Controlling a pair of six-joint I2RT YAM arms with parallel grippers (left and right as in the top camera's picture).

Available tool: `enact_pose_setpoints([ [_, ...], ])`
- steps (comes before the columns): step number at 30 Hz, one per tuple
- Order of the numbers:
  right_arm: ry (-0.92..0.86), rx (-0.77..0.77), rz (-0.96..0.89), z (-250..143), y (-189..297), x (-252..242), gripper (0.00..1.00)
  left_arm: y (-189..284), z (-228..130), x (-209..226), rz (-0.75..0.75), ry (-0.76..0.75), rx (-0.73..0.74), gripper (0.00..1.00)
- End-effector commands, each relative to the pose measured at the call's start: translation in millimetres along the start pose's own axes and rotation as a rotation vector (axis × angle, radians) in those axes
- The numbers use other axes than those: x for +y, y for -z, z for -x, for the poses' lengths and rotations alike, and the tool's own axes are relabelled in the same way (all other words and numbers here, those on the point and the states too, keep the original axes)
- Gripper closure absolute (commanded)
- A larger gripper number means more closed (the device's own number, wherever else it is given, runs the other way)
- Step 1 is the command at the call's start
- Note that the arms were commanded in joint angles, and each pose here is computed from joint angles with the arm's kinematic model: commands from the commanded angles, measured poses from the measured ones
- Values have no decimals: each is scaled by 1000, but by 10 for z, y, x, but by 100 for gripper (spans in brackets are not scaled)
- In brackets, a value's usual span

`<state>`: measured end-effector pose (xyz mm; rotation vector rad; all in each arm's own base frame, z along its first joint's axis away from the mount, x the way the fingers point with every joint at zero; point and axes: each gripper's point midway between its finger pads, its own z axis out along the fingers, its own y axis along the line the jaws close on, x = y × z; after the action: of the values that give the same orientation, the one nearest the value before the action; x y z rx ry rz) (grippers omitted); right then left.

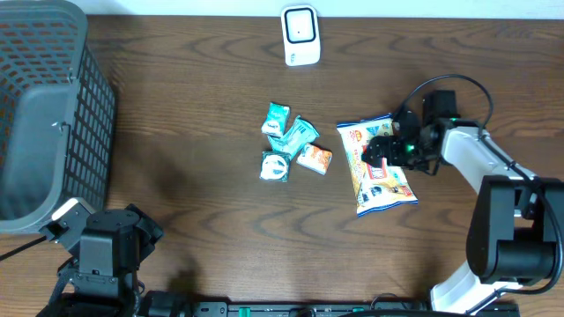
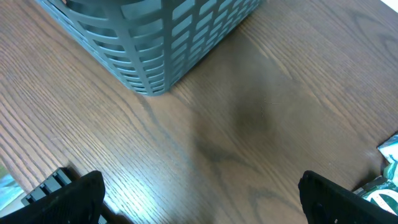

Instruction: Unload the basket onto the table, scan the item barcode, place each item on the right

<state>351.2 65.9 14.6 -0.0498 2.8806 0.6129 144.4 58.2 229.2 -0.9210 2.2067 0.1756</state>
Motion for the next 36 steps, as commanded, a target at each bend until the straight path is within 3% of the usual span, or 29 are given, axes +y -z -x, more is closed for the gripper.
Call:
enact_pose_setpoints([
  [1, -53, 82, 9, -316, -235, 64, 12, 1, 20, 36, 17, 17, -12, 2],
  [3, -50, 82, 7, -336, -266, 82, 20, 1, 20, 36, 17, 18, -12, 2],
  [5, -52, 84, 8, -344, -275, 96, 36, 1, 20, 36, 17, 18, -12, 2],
  [7, -69, 85, 7, -347, -274, 94, 60, 1, 20, 36, 17, 18, -12, 2],
  [11, -103, 93, 6, -365, -269, 93, 99, 1, 20, 36, 17, 18, -12, 2],
  [18, -106, 68, 52, -209, -118, 238, 99, 1, 20, 36, 17, 17, -12, 2],
  [29, -3, -141, -3, 155, 542, 466, 98, 1, 20, 36, 17, 18, -12, 2],
  [36, -1, -252, -362, 175, 967, 135, 99, 1, 20, 36, 17, 18, -12, 2],
])
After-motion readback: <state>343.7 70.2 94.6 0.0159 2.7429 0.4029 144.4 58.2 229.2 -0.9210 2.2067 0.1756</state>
